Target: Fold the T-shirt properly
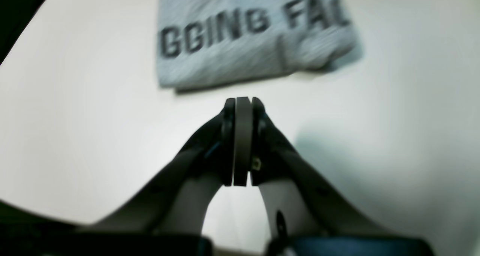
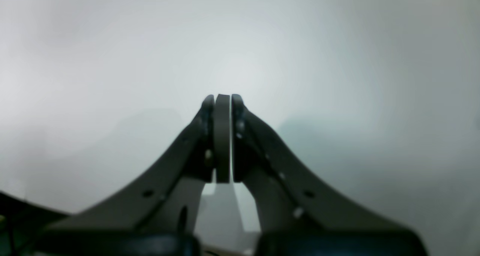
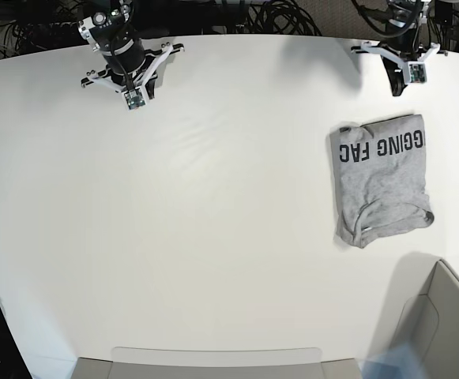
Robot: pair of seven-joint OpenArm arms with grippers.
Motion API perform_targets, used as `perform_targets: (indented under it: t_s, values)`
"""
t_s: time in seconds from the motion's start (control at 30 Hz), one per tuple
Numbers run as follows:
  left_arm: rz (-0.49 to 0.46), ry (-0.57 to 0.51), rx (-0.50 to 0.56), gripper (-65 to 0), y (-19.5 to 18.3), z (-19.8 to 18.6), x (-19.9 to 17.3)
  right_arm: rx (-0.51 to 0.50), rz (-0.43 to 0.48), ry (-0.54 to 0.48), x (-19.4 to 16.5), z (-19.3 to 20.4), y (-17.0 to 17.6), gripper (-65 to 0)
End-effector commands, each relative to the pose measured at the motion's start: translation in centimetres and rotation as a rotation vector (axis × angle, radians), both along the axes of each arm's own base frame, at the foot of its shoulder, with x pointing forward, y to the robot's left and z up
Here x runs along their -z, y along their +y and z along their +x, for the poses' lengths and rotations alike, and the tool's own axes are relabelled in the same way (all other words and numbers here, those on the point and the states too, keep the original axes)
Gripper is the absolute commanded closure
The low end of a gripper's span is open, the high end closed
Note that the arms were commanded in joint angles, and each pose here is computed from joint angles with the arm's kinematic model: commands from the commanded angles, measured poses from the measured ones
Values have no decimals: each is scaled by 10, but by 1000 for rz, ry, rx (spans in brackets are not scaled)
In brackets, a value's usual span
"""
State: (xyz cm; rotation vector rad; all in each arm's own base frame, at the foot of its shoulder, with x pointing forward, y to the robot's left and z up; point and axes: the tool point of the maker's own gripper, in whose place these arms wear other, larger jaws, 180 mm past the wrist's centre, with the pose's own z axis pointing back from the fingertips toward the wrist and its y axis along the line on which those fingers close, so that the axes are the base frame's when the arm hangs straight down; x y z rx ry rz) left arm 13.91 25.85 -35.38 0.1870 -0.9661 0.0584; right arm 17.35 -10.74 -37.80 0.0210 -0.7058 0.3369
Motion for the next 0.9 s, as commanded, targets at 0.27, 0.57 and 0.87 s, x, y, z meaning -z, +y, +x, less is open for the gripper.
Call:
perform_targets:
  t_s: [0.27, 0.57, 0.87]
  values:
    - [-9, 135, 4, 0, -3, -61, 11, -47, -26, 40, 4, -25, -9, -2]
    - [-47, 279, -17, 0, -4, -114, 34, 11, 38, 171, 20, -86, 5, -2]
    - [-132, 252, -96, 0, -6, -185, 54, 285, 54, 105, 8, -127, -28, -2]
